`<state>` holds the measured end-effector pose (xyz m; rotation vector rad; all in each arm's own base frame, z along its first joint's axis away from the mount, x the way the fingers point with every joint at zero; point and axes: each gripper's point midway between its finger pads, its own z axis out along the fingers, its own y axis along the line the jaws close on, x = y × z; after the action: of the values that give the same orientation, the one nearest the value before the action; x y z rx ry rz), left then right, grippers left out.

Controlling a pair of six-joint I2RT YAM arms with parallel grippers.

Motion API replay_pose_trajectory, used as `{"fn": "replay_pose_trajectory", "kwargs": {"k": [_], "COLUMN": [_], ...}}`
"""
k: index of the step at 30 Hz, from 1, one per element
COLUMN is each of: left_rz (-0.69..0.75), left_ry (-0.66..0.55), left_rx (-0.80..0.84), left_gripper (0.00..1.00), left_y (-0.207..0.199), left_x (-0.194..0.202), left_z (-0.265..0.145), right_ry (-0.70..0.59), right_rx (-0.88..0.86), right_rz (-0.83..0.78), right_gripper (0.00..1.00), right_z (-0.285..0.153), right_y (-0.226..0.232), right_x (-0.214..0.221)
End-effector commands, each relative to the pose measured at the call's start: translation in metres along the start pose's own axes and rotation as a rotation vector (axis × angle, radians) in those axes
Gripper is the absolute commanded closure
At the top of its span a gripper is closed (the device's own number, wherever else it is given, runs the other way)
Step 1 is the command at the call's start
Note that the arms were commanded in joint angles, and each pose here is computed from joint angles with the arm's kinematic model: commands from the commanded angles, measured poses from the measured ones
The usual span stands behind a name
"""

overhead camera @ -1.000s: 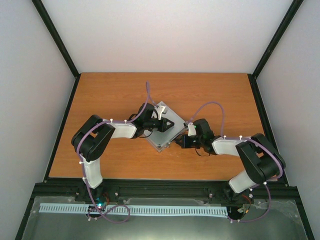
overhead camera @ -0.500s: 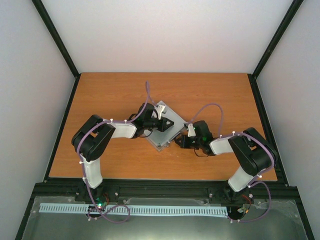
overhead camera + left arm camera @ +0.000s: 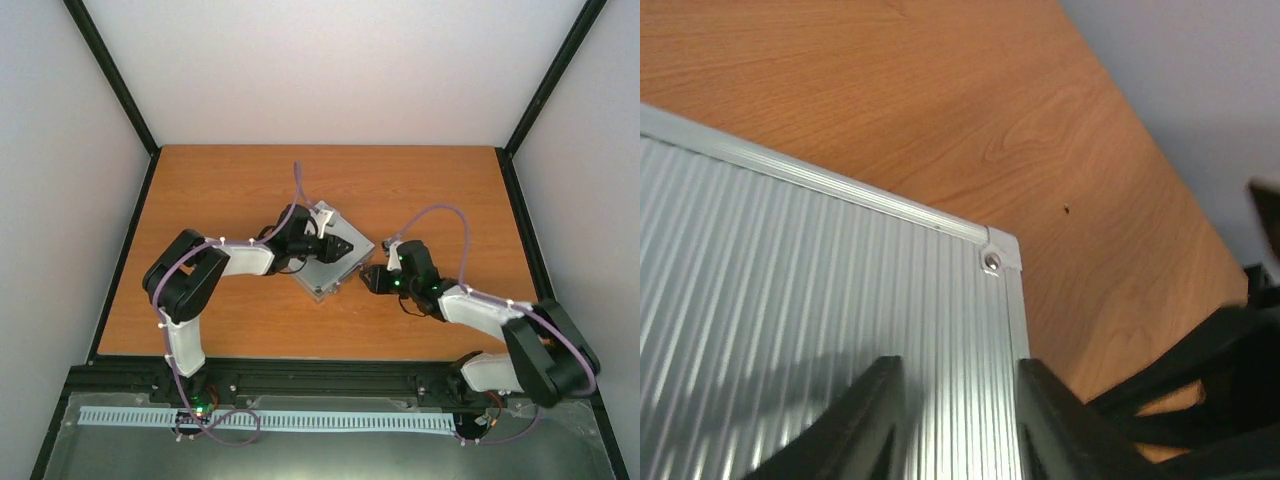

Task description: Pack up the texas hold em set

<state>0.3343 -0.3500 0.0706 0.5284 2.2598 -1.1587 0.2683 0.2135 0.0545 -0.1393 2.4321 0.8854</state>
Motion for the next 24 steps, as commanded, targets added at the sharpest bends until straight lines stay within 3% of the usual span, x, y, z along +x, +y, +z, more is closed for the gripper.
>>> {"fn": "replay_pose_trajectory", "kwargs": {"k": [1, 2, 3, 5, 7, 8, 17, 24], "left_rz": [-0.217, -0.204, -0.187, -0.152, -0.119, -0.099, 0.02, -0.018], "left_ry": [0.481, 0.476, 0.463, 0.428, 0.395, 0.374, 0.2, 0.116], "left_rx": [-0.298, -0.305, -0.307, -0.306, -0.318, -0.324, -0.447, -0.586], "left_gripper": [0.62, 0.55, 0.48, 0.36, 0.04, 0.01, 0.0, 0.0], "left_y": [0.059, 0.056, 0.052, 0.043, 0.036, 0.031, 0.006, 0.049], "left_x": [0.144, 0.135, 0.126, 0.101, 0.078, 0.064, -0.05, -0.09], "left_z": [-0.024, -0.025, -0.026, -0.026, -0.028, -0.03, -0.065, -0.118], "right_ry": [-0.029, -0.047, -0.055, -0.084, -0.115, -0.126, -0.185, -0.252], "right_rx": [0.137, 0.159, 0.18, 0.21, 0.236, 0.248, 0.381, 0.513], "right_rz": [-0.051, -0.058, -0.066, -0.081, -0.088, -0.092, -0.075, -0.118], "right_gripper": [0.5, 0.2, 0.02, 0.0, 0.0, 0.0, 0.0, 0.0], "right_z": [-0.028, -0.035, -0.041, -0.052, -0.062, -0.065, -0.084, -0.102], "right_y": [-0.013, -0.013, -0.015, -0.014, -0.014, -0.013, -0.025, -0.027], "right_x": [-0.004, -0.008, -0.01, -0.017, -0.026, -0.029, -0.049, -0.085]}}
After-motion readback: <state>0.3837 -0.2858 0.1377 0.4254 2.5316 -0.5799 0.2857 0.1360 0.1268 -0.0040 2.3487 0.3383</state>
